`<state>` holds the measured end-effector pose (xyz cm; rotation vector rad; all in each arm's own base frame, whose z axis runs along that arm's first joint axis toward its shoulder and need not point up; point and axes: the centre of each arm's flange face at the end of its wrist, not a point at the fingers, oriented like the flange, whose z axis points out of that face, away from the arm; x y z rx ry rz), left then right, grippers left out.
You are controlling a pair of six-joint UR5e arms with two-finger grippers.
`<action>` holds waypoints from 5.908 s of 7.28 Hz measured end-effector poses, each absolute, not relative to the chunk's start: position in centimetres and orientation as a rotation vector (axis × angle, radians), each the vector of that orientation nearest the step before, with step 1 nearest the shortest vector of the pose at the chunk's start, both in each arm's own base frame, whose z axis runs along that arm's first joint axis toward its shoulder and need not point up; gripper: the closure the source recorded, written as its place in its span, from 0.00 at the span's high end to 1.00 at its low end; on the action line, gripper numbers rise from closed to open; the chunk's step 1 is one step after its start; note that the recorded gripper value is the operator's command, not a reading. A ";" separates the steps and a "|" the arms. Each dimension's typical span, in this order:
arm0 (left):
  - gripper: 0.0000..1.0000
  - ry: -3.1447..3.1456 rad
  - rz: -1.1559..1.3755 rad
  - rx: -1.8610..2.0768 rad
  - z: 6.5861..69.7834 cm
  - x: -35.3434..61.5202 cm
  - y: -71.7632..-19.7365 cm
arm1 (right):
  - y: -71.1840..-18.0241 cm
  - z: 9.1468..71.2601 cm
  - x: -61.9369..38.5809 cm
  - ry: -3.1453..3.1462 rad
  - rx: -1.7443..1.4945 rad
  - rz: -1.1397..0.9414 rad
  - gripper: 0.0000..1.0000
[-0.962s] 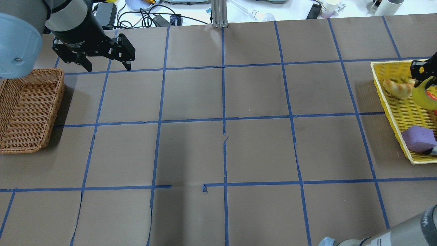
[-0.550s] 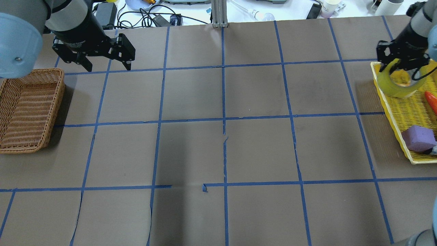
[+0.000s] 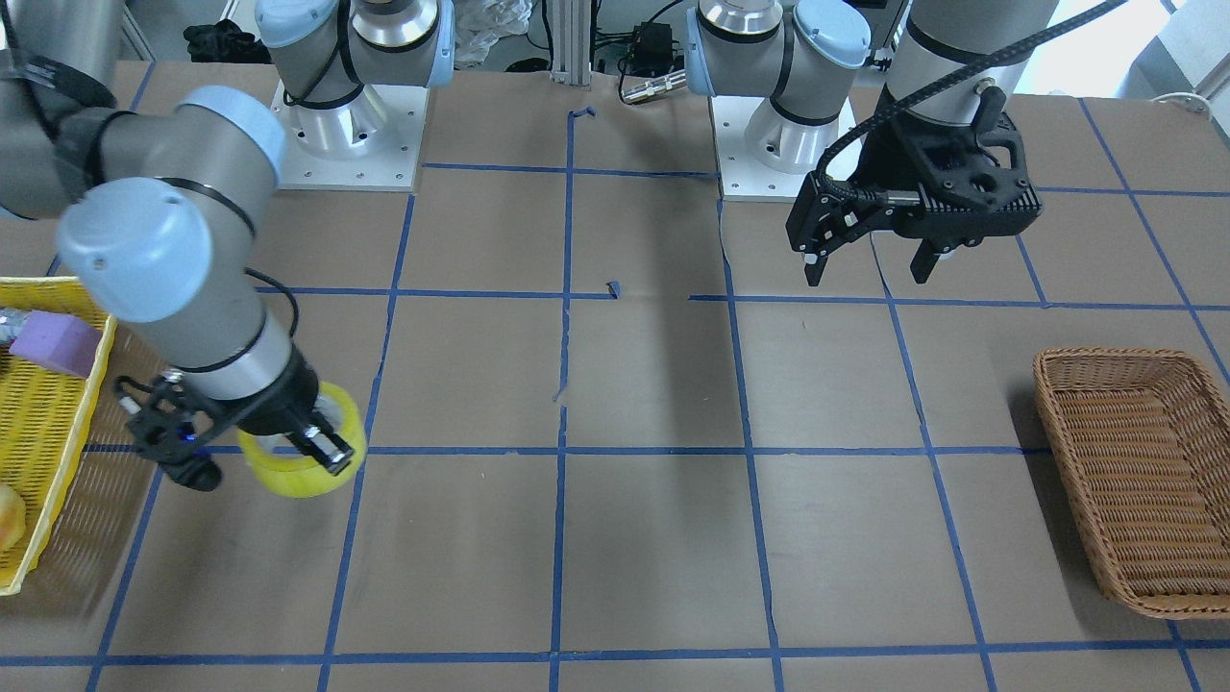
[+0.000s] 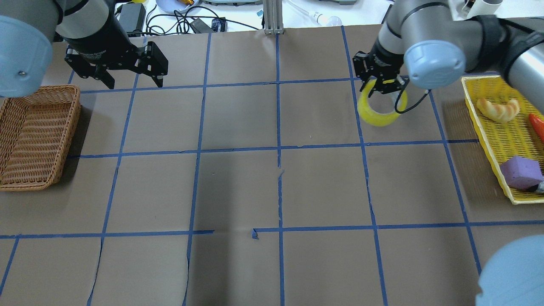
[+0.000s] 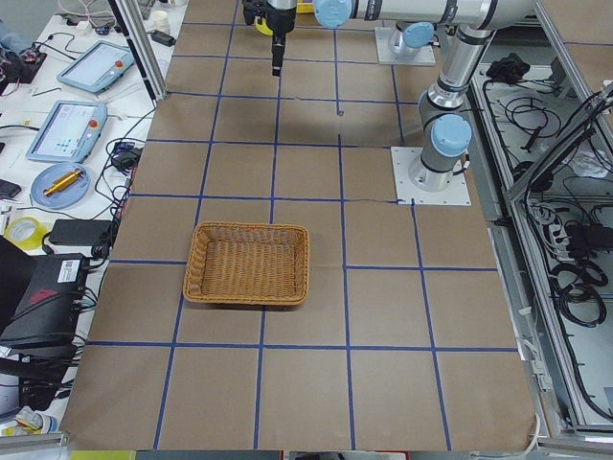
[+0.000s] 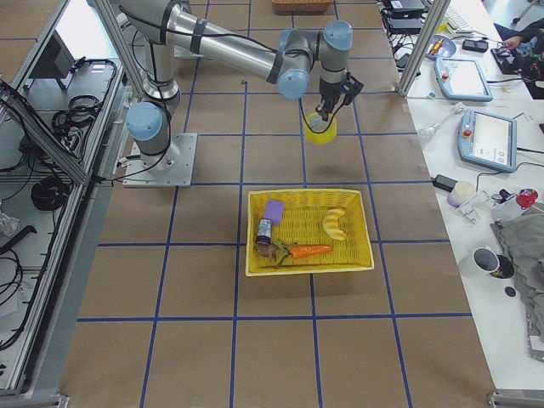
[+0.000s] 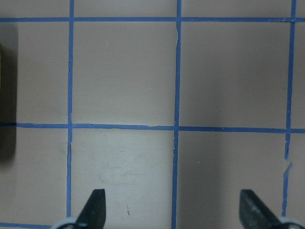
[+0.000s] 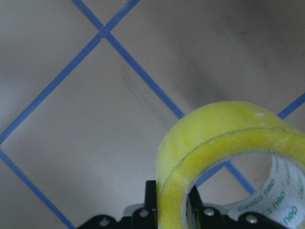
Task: Transfer tape with both arms
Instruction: 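Carry the tape roll to the table center and release it, then raise the right gripper away while the left arm reaches toward the tape, then lower the left gripper onto the tape roll and grasp it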
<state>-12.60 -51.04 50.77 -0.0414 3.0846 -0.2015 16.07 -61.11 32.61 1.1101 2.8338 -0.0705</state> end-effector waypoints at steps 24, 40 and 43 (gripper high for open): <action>1.00 3.147 -0.140 0.036 46.5 -17.1 -51.5 | -56.0 40.5 15.7 2.928 0.916 -0.090 1.00; 0.34 3.294 -0.168 0.042 19.6 -32.0 -50.4 | -48.2 47.6 13.1 3.162 -0.068 0.086 1.00; 0.00 3.286 -0.175 0.033 19.8 -33.0 -49.8 | -48.0 47.8 13.3 3.158 -0.085 0.079 1.00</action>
